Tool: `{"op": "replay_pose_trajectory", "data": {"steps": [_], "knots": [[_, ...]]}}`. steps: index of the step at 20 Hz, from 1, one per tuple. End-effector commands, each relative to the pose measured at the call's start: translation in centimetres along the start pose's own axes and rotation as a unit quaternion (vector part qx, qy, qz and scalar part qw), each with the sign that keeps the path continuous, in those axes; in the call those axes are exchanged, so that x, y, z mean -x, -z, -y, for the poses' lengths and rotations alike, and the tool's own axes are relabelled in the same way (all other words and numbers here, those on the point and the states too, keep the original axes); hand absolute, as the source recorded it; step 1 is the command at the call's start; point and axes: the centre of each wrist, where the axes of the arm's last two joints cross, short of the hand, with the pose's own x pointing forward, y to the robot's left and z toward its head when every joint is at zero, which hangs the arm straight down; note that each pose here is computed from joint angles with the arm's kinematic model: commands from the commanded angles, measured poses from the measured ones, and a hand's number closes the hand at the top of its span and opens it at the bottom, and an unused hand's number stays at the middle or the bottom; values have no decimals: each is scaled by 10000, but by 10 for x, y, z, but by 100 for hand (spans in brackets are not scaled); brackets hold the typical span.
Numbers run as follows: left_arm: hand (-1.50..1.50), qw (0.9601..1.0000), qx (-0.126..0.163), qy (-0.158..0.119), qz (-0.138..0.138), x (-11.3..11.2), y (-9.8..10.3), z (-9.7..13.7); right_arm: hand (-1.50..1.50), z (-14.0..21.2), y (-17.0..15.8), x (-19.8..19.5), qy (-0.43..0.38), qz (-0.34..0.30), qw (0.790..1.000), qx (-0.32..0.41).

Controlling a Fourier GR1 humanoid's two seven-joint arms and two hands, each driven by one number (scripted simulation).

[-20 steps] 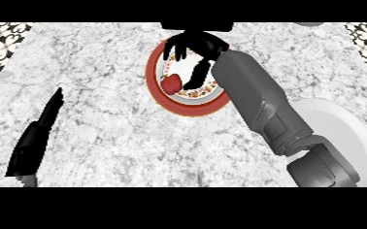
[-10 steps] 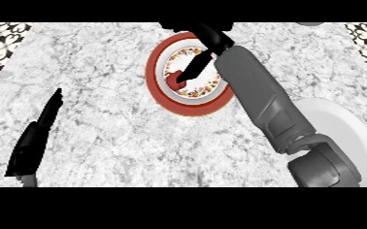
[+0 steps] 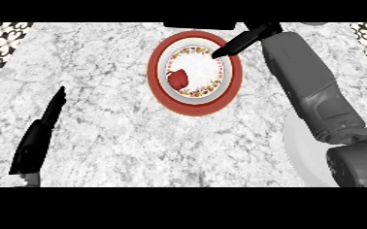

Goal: Pick the bell pepper from the plate and place it in the plate

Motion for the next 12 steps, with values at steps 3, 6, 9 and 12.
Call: {"op": "replay_pose_trajectory", "data": {"steps": [3, 6, 9, 12], "knots": [[0, 9998, 159, -63, 130, -2, -3, 4, -150, 61, -42, 15, 464, 346, 9979, 276], [0, 9998, 87, 0, 186, -10, 9, -2, -150, 73, -47, 9, 410, 573, 9969, 345], [0, 9995, 153, -52, 261, -17, 11, 5, -150, 102, -59, -3, 193, 680, 9968, 367], [0, 9994, 192, -52, 296, -17, 11, 9, -150, 114, -74, 3, 156, 639, 9973, 334]]}}
